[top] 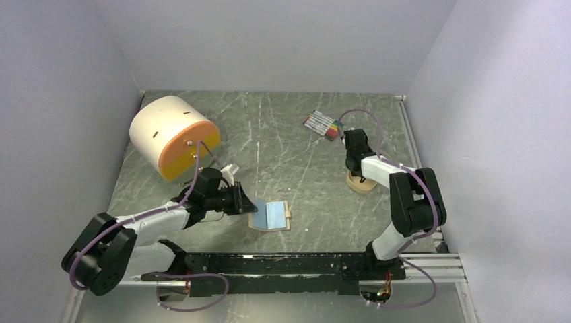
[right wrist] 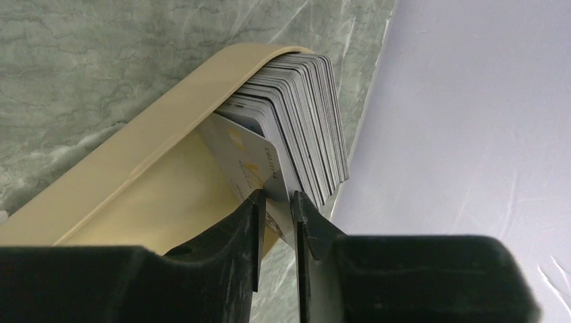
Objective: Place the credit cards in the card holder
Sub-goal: Pick up the credit card from the storage box.
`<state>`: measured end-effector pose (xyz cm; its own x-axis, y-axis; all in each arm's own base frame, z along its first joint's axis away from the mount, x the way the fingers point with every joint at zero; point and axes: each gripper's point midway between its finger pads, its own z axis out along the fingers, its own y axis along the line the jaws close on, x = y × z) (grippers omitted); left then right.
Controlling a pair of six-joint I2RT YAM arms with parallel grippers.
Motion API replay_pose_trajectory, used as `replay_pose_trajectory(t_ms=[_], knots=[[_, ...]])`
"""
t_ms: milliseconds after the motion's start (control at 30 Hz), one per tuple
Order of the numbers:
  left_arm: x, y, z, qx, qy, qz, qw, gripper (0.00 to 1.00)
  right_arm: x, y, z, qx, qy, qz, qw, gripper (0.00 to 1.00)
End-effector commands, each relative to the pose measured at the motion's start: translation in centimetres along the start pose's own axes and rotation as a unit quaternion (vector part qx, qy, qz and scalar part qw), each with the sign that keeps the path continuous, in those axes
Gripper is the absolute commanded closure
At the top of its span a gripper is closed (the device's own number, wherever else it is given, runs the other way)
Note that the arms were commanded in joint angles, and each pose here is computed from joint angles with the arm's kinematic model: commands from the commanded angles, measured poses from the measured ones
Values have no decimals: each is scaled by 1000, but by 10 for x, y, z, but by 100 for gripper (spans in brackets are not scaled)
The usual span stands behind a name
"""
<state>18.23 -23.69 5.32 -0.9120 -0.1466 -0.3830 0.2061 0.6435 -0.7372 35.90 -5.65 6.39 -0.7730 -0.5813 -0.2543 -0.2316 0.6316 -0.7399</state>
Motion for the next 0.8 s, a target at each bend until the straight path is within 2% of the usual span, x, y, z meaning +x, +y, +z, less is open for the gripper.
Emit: replay_pose_trajectory(t_ms=[0,367,567,767], knots=[[-6,-6,-4,4,-16,-1,1000,77,-11,-19,-7,10,-15,30,999,76],[-5,-10,-10,13,-28,-9,999,76,-18,-25,-16,-4,-29,30,999,82],[-3,-8,-11,11,-27,-9,1000,77,-17,-12,-17,-39,-24,30,998,100],[-4,-8,-14,6,-26,-3,1000,76,-15,-8,-34,-81,-19,41,996,100]])
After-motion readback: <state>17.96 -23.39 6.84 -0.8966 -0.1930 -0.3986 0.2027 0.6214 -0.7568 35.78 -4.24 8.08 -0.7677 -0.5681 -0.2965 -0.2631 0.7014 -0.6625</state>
